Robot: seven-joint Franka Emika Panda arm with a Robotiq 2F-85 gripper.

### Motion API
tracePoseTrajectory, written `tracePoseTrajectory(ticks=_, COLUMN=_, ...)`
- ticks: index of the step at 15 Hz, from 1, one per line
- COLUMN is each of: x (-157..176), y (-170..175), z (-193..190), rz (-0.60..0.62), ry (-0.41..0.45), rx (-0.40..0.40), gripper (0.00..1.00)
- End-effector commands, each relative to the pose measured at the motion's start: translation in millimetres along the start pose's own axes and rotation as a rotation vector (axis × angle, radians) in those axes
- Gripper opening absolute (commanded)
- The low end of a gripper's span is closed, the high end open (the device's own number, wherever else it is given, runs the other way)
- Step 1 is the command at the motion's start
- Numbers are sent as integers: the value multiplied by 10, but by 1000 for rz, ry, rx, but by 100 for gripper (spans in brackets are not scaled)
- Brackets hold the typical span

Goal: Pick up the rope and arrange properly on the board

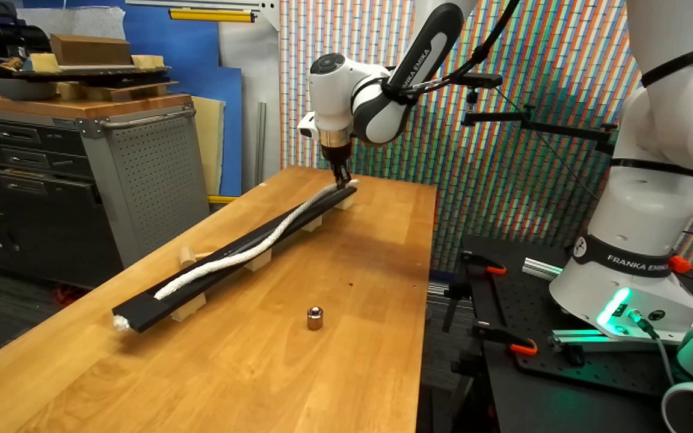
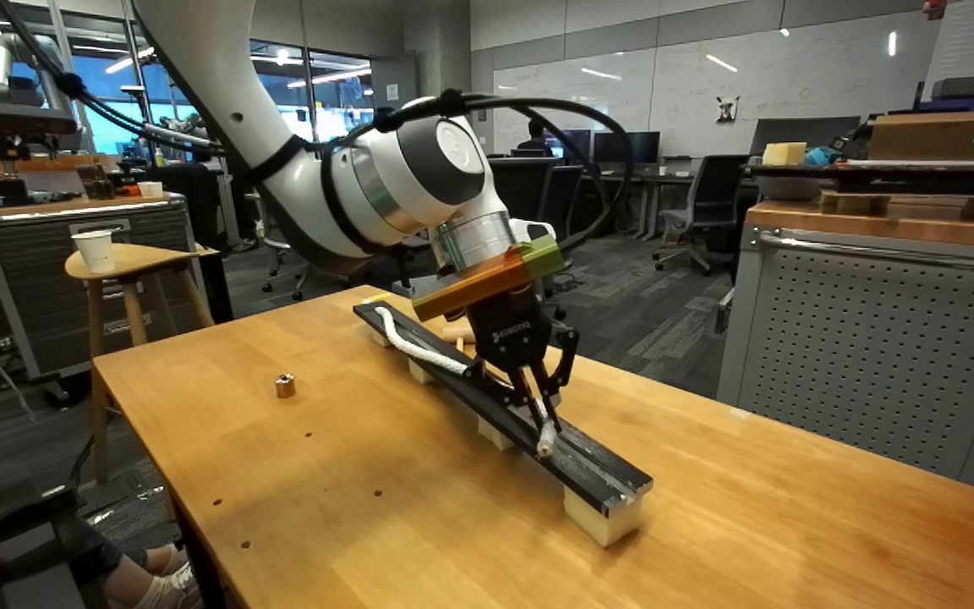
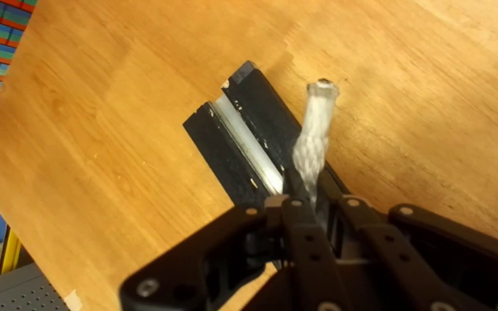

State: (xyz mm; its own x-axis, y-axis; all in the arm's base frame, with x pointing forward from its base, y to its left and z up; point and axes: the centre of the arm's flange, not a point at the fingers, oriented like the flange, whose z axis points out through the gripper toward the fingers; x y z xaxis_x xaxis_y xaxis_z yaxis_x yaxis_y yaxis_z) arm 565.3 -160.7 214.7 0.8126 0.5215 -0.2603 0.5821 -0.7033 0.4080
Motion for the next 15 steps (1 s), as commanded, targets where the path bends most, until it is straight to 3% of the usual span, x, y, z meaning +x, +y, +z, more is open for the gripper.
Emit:
tracePoseTrajectory(ticks=1, x=1, y=-11, z=6, rz=-1, ry=-1, rx=2, gripper=11)
tracePoseTrajectory(ticks=8, x=-1, y=-20, z=11, rz=-2, ry=-2, rx=3, gripper=11)
tracePoseTrajectory(ticks=9, x=-1, y=-20, z=11, rz=-2, ry=-2, rx=3, gripper=3)
tracePoseTrajectory(ticks=15, x=19, y=98, z=77, rz=-259, ry=2, rx=-48, gripper=3)
